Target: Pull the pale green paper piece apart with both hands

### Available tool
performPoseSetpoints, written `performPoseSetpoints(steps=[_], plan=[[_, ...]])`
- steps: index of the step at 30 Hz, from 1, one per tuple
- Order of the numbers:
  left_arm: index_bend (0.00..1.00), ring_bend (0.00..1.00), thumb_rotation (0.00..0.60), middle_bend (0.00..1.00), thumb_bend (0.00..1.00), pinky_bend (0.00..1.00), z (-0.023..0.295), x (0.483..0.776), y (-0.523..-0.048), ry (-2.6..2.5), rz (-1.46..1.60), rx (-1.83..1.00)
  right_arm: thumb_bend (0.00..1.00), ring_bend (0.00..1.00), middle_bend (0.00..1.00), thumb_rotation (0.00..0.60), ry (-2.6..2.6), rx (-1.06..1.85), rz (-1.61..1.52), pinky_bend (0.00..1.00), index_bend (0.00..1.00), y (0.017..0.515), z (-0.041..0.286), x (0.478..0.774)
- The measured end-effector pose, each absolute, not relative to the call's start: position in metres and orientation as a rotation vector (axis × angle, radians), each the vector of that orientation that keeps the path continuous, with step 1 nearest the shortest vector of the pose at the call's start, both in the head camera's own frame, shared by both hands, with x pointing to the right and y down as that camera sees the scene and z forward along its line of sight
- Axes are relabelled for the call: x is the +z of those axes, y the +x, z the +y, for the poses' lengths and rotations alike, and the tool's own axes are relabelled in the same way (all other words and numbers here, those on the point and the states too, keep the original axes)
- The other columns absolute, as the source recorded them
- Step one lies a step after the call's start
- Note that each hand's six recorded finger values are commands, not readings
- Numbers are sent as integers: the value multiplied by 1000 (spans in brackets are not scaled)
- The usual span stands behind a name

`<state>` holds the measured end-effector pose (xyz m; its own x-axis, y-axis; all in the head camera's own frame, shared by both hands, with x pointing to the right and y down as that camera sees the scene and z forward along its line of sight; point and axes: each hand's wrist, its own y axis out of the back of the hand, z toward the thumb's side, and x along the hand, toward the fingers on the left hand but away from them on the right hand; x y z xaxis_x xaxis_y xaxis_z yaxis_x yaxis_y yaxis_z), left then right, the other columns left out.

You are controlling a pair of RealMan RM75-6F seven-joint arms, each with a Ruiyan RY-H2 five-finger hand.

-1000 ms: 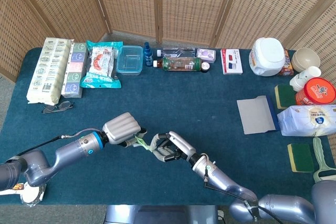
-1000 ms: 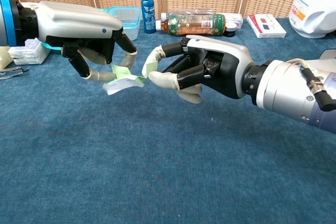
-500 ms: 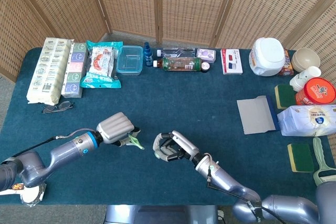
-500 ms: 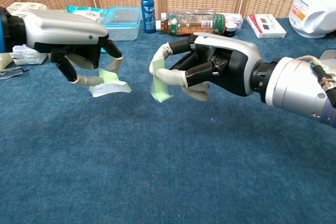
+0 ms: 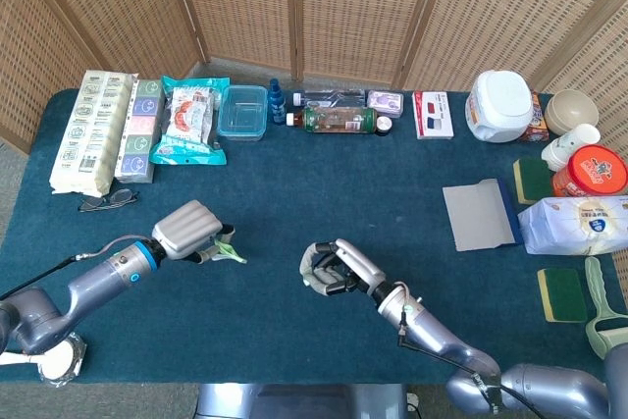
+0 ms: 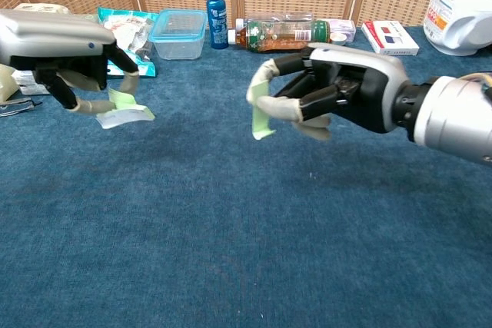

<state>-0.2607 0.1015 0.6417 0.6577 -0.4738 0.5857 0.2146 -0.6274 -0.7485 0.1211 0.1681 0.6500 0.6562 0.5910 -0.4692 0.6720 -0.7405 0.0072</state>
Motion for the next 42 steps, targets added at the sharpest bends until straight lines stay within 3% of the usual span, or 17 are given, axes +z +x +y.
performPoseSetpoints(steps=[6,14,18,22,24,29,32,42], plan=[[671,1000,600,1000,460,1000,93,642,-278,-1990,258,-1045,476,719,755,600,2689,-753,1083,692,488,148,159,654],[639,1000,600,1000,452,1000,87,646,-289,-1960,306,-1078,476,324,299,600,2660,-904,1156,330,120,196,145,659],[622,996,600,1000,449,1000,88,648,-288,-1959,311,-1080,477,260,239,600,2643,-930,1189,298,66,211,144,658],[542,914,600,939,429,991,89,650,-286,-1951,307,-1076,476,210,207,600,2633,-932,1218,293,63,220,143,655],[446,836,600,852,406,944,89,651,-284,-1945,304,-1078,477,197,197,600,2628,-929,1241,291,60,225,142,653],[157,516,600,467,351,739,89,652,-280,-1947,291,-1097,476,158,177,600,2617,-916,1301,249,52,238,140,645],[102,398,600,334,333,671,89,650,-278,-1949,299,-1101,477,140,173,600,2610,-912,1327,233,52,247,140,641],[100,357,600,307,325,610,89,638,-306,-1969,432,-1145,477,104,167,600,2619,-958,1445,229,72,277,139,630]])
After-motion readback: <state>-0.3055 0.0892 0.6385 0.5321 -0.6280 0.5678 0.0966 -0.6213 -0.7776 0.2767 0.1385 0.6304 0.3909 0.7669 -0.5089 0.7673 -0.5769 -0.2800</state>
